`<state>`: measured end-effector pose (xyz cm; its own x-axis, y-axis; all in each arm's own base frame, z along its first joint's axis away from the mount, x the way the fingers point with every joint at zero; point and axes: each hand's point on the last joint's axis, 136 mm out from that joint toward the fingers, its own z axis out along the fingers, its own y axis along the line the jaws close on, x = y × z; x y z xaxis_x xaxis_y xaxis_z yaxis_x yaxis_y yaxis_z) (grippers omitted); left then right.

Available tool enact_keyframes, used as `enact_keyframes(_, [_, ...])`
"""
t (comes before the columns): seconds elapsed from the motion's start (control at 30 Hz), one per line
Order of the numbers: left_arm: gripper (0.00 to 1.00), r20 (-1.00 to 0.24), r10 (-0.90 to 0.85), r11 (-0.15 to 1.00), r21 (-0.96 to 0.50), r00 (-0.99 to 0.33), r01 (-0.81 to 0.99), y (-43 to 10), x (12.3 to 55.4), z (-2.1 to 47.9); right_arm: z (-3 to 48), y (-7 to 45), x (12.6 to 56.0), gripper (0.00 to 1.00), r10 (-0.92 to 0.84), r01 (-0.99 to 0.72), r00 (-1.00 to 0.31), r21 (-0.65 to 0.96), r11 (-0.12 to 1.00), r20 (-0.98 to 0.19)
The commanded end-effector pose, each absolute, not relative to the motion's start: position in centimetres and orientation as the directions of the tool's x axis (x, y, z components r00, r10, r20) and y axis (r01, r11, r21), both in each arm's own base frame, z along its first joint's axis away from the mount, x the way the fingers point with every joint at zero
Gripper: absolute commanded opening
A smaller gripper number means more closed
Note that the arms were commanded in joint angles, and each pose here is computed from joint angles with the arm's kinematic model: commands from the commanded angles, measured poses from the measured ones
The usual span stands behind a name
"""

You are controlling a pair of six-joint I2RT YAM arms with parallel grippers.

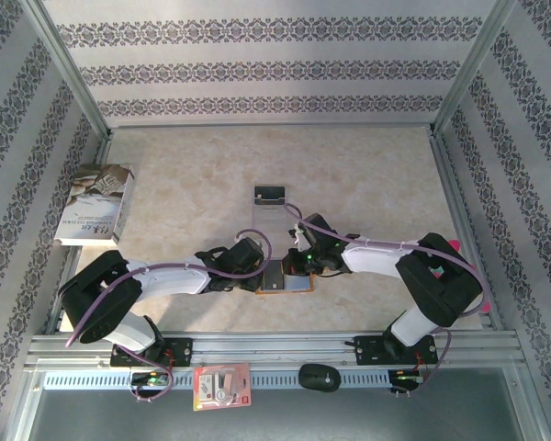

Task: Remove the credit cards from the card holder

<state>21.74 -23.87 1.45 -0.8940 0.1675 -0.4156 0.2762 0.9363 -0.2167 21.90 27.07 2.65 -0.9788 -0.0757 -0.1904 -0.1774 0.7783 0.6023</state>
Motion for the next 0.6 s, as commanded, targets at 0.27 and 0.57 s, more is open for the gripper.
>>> enact_keyframes(0.27, [0.33,-0.261,0.203,0.950,-0.180,-0.944,0.254,-21.6,18.0,-2.3,1.9,22.7,21.8,0.00,-0.059,-0.147,-0.976,0.434,0.889,-0.210])
enact_keyframes(0.57, [0.33,-0.258,0.203,0.951,-0.178,-0.945,0.253,-21.5,18.0,-2.4,4.6,25.3,22.2,0.25,-0.099,-0.239,-0.957,0.545,0.804,-0.273])
